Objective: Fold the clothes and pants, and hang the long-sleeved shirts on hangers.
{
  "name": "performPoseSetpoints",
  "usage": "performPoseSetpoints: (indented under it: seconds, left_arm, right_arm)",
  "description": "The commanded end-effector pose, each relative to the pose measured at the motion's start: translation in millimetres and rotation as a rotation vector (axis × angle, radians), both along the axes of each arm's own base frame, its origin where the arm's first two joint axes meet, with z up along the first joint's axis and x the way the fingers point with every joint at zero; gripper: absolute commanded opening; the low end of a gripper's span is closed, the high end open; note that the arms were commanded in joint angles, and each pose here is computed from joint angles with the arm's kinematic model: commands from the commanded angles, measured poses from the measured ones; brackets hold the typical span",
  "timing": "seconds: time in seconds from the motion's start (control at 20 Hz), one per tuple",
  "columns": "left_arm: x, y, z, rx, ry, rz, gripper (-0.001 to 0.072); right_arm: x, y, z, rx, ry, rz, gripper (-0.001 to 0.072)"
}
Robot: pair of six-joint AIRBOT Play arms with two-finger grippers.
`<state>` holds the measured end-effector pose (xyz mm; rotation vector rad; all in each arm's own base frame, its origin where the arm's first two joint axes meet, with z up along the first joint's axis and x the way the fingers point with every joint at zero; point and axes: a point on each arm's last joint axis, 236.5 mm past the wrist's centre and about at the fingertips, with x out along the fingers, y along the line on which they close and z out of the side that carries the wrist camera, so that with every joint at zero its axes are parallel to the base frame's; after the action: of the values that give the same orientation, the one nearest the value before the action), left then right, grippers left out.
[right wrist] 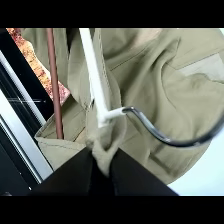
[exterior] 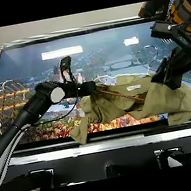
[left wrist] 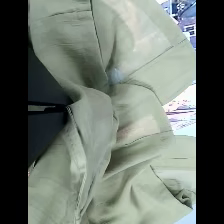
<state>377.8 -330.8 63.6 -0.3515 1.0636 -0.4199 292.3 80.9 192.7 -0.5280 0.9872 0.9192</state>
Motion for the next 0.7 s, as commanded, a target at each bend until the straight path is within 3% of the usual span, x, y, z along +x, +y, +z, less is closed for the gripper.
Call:
performPoseSetpoints:
  seconds: [0.0,0.65]
  left_arm:
    - [5,5,3,0.002,-0.011,0.005,0.0025]
    - [15,-1,35,-0.033,-0.064,-0.001,0.0025]
  right_arm:
    - [0,-2,-2,-0.011,0.001,0.0,0.0035]
    - [23,-15,-40,-0.051,-0.009,-0.054,0.0035]
